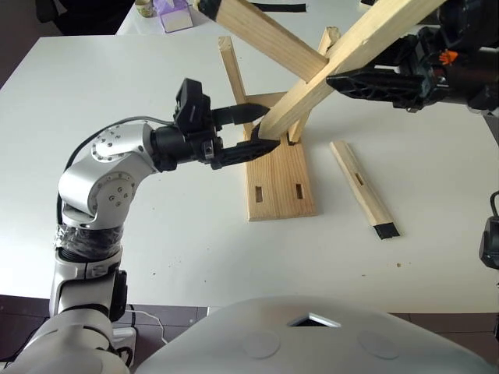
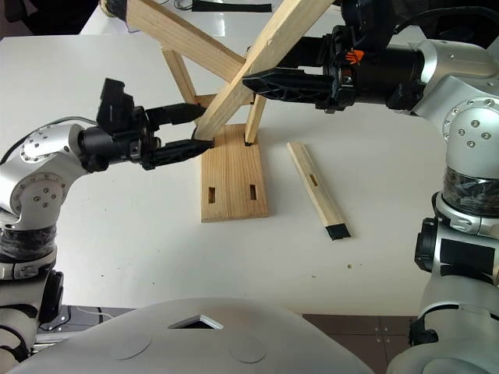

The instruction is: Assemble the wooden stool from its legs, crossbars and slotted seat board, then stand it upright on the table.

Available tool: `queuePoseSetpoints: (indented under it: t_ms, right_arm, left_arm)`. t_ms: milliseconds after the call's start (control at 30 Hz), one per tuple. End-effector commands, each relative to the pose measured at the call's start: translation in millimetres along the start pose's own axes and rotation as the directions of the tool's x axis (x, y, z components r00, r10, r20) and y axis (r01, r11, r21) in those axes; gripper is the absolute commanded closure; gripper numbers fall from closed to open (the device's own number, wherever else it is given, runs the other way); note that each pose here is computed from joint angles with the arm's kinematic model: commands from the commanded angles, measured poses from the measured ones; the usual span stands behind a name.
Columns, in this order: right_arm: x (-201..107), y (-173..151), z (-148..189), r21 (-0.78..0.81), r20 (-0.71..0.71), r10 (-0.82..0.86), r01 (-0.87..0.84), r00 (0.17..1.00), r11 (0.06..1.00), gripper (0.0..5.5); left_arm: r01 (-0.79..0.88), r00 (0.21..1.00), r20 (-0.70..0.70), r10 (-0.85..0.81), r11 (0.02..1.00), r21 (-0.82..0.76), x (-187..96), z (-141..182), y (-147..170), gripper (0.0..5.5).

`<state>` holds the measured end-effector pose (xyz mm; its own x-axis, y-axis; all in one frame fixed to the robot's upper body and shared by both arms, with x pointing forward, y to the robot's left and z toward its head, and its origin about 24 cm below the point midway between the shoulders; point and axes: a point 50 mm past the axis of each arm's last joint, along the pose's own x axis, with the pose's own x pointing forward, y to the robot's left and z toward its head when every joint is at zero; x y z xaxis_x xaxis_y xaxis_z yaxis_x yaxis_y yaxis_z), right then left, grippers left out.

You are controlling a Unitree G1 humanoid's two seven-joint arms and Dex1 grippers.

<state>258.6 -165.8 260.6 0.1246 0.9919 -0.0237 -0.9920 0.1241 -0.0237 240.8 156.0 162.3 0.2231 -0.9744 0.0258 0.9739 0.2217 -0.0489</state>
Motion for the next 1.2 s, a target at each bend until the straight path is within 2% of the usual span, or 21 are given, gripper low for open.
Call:
queuePoseSetpoints:
  t_ms: [33, 167, 367, 567, 733, 867, 1000, 1200]
  right_arm:
    - [-20.7, -1.2, -5.1, -0.077, -0.098, -0.085, 0.078, 0.992, 0.994, 3.45]
    - [-32.7, 4.1, -48.6, -0.105, -0.281, -0.097, 0.070, 0.955, 0.992, 3.45]
    - [-34.1, 12.5, -77.5, -0.076, -0.338, -0.064, 0.041, 0.939, 0.996, 3.45]
    - [-28.5, 20.1, -82.7, -0.067, -0.344, -0.017, -0.006, 0.939, 0.998, 3.45]
    - [-26.0, 30.0, -94.3, -0.069, -0.416, 0.056, -0.093, 0.908, 0.993, 3.46]
    - [-25.1, 30.5, -110.5, -0.092, -0.466, 0.070, -0.127, 0.882, 0.988, 3.46]
    - [-29.7, 26.1, -112.9, -0.117, -0.485, 0.054, -0.127, 0.873, 0.985, 3.46]
    - [-27.1, 14.5, -86.7, -0.057, -0.336, 0.052, -0.075, 0.940, 0.996, 3.46]
  left_arm:
    - [-0.044, 0.996, -0.078, 0.045, 0.999, 0.016, -20.5, -16.5, -0.4, 2.24]
    - [-0.126, 0.987, -0.101, 0.128, 0.992, 0.034, -41.4, -21.3, 4.7, 2.24]
    - [-0.203, 0.972, -0.108, 0.208, 0.978, 0.053, -55.2, -21.7, 18.6, 2.24]
    - [-0.199, 0.974, -0.095, 0.205, 0.978, 0.064, -51.2, -18.9, 21.4, 2.24]
    - [-0.203, 0.974, -0.087, 0.208, 0.977, 0.062, -50.5, -20.7, 19.7, 2.24]
    - [-0.204, 0.978, -0.026, 0.205, 0.978, 0.046, -46.8, -12.1, 19.3, 2.24]
    - [-0.192, 0.981, -0.023, 0.194, 0.980, 0.057, -45.0, -8.9, 19.9, 2.24]
    - [-0.189, 0.981, -0.030, 0.191, 0.980, 0.067, -43.8, -9.6, 20.0, 2.24]
